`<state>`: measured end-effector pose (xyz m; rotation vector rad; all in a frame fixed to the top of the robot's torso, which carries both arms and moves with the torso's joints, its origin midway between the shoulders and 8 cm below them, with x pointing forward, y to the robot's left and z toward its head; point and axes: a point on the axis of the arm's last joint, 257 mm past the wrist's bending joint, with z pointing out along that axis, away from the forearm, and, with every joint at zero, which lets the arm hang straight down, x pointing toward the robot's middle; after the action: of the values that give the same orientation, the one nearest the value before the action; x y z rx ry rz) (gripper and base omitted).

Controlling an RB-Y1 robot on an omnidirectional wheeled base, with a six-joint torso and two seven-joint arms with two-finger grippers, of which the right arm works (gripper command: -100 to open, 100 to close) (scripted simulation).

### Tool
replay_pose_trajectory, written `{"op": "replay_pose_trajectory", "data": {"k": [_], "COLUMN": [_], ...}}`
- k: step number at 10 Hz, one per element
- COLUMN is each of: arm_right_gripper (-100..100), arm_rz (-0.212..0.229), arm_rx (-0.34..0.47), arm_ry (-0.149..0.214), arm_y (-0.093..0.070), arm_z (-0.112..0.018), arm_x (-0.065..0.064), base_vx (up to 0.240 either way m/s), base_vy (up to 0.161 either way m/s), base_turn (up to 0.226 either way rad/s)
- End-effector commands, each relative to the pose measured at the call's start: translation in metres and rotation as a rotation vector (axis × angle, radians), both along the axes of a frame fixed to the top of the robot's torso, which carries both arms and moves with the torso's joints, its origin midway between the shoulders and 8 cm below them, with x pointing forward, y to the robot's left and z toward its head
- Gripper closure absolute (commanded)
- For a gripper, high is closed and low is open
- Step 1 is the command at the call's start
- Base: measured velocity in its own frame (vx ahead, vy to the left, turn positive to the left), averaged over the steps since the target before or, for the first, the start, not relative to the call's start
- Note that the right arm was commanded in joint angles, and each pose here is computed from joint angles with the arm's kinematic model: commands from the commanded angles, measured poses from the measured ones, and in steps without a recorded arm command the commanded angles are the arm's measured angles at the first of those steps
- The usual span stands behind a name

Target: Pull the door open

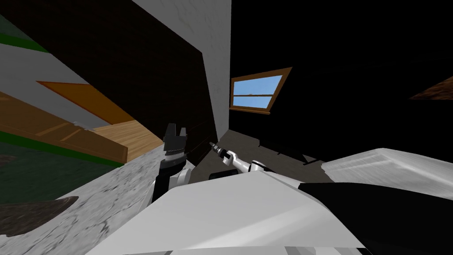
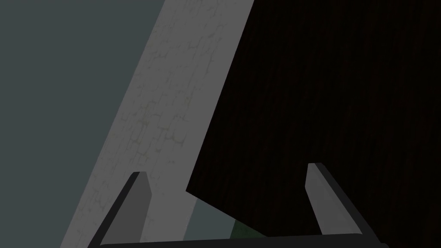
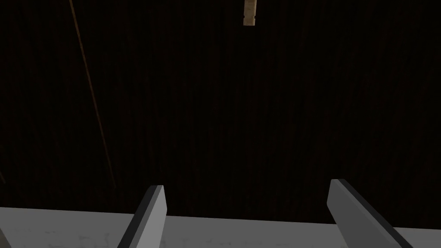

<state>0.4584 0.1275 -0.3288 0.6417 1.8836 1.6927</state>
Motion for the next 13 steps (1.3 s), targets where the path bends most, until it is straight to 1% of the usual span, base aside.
{"op": "replay_pose_trajectory", "data": {"k": [1, 4, 5, 7, 10, 13], "arm_right_gripper": [-100, -100, -100, -100, -100, -100], "arm_rz": [0.005, 0.016, 0.02, 0.021, 0.021, 0.021], "arm_rx": [0.01, 0.036, 0.044, 0.048, 0.048, 0.048], "arm_ry": [-0.001, -0.001, -0.001, -0.001, -0.001, -0.001], "arm_y": [0.007, 0.021, 0.026, 0.028, 0.028, 0.028], "arm_z": [0.003, 0.012, 0.015, 0.016, 0.016, 0.016], "arm_x": [-0.003, -0.008, -0.009, -0.01, -0.01, -0.01], "base_vx": [0.039, 0.037, 0.059, 0.054, 0.011, -0.009], "base_vy": [0.214, 0.208, 0.06, 0.01, -0.014, 0.004], "base_turn": [-0.013, -0.017, 0.231, 0.058, -0.036, 0.007]}}
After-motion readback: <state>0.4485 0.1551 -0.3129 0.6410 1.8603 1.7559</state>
